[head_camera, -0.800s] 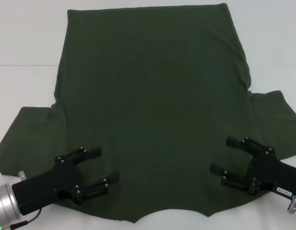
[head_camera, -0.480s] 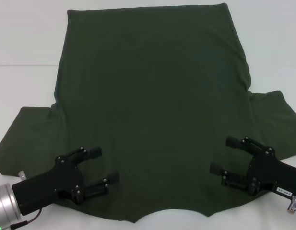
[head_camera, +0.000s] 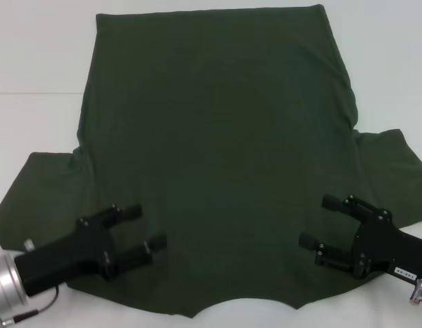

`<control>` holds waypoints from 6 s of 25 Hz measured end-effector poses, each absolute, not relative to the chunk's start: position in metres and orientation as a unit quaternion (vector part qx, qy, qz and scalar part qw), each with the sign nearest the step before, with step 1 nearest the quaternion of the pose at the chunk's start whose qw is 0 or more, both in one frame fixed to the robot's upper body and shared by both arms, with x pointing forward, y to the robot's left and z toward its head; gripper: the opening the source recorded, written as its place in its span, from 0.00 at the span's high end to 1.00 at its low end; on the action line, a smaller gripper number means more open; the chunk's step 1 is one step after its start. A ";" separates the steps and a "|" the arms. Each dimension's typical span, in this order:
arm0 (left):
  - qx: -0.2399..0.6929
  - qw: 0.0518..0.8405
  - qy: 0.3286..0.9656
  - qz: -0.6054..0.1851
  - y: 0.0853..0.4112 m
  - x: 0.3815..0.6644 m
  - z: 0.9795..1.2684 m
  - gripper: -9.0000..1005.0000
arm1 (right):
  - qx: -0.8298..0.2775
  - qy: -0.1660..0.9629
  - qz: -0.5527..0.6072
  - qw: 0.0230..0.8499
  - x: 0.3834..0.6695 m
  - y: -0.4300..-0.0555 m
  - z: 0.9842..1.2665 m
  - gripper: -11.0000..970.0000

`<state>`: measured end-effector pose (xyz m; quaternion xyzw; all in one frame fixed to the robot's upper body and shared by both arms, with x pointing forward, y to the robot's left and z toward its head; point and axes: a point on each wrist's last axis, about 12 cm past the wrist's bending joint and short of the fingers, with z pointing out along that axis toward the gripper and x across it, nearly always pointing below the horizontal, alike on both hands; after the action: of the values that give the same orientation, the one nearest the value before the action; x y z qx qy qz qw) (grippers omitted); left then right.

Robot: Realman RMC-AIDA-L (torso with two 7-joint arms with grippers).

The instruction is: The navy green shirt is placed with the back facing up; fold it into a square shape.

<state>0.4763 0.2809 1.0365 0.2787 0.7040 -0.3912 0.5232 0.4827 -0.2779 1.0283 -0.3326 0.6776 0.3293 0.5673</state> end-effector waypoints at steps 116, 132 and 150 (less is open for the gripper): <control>-0.108 0.229 0.939 -0.234 0.388 0.567 1.082 0.98 | -0.331 0.664 0.341 0.577 0.484 -0.278 1.035 0.09; -0.099 0.271 0.936 -0.203 0.405 0.573 1.105 0.98 | -0.333 0.662 0.341 0.579 0.486 -0.277 1.036 0.09; -0.087 0.297 0.932 -0.190 0.407 0.587 1.128 0.98 | -0.334 0.661 0.342 0.579 0.488 -0.277 1.037 0.09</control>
<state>0.5865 0.4072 1.1284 -0.0873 0.9318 -0.1901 0.2967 0.4877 -0.2767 1.0373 -0.3344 0.6607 0.3416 0.5787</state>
